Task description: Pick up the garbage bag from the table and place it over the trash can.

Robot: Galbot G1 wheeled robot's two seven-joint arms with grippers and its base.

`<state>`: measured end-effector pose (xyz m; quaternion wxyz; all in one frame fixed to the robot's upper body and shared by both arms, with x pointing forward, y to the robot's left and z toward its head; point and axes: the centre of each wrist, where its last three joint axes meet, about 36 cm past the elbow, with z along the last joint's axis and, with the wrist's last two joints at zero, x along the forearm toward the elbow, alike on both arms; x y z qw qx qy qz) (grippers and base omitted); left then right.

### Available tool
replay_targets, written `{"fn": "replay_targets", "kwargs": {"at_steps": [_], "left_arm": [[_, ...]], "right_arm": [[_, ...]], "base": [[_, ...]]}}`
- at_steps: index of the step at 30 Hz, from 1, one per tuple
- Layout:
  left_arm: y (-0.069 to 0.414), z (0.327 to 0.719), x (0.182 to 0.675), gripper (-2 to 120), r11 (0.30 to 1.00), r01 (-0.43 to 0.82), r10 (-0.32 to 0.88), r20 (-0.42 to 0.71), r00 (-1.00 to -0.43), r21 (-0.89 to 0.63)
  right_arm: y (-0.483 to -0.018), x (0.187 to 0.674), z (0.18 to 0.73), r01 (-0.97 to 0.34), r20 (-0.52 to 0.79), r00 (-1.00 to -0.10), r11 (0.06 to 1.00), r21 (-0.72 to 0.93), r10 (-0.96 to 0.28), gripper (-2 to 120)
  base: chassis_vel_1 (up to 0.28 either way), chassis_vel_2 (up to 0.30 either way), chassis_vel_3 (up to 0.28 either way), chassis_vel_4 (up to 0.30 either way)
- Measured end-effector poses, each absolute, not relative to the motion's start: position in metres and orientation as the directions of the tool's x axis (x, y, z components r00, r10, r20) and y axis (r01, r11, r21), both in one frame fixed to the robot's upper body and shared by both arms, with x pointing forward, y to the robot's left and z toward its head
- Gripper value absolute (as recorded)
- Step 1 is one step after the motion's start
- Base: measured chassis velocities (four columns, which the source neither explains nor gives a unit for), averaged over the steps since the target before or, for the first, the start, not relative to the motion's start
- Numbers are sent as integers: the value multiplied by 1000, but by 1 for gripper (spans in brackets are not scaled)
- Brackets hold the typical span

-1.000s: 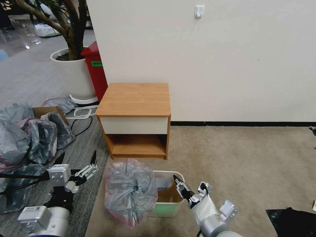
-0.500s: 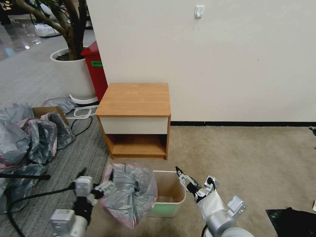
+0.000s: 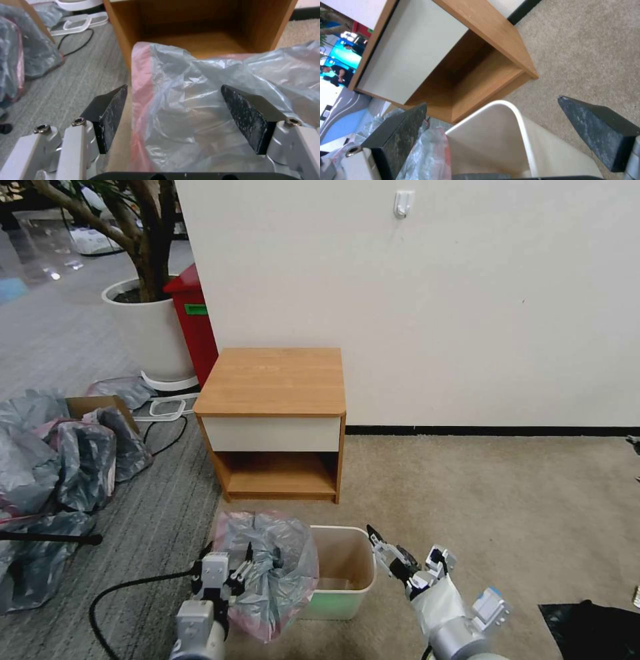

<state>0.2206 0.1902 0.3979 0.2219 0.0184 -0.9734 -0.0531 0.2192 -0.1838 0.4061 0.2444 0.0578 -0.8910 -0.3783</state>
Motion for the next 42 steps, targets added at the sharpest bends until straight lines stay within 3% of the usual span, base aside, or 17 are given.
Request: {"fn": "replay_targets", "kwargs": {"at_steps": [18,24,32,37,40,42], "left_arm": [[176,374,234,69,993,28,-31,480,-877,115],[172,366,233,50,992,33,-31,503,-864,118],[165,361,235,47,994,27,-29,515,-857,102],[164,360,235,35,996,13,-34,518,-855,86],[166,355,234,21,997,-2,-37,487,-872,73],[166,354,234,20,997,-6,-39,479,-877,71]], "right_arm": [[-182,215,400,101,408,-870,709,698,-278,100],[-182,215,400,102,408,-870,708,699,-276,100],[-182,215,399,104,407,-872,708,698,-273,100],[-182,216,401,90,395,-879,722,686,-266,100],[-181,219,410,-6,334,-894,753,658,-299,100],[-180,220,413,-33,321,-893,756,654,-316,100]], "base": [[0,0,0,0],[0,0,0,0],[0,0,0,0],[0,0,0,0],[0,0,0,0],[0,0,0,0]]}}
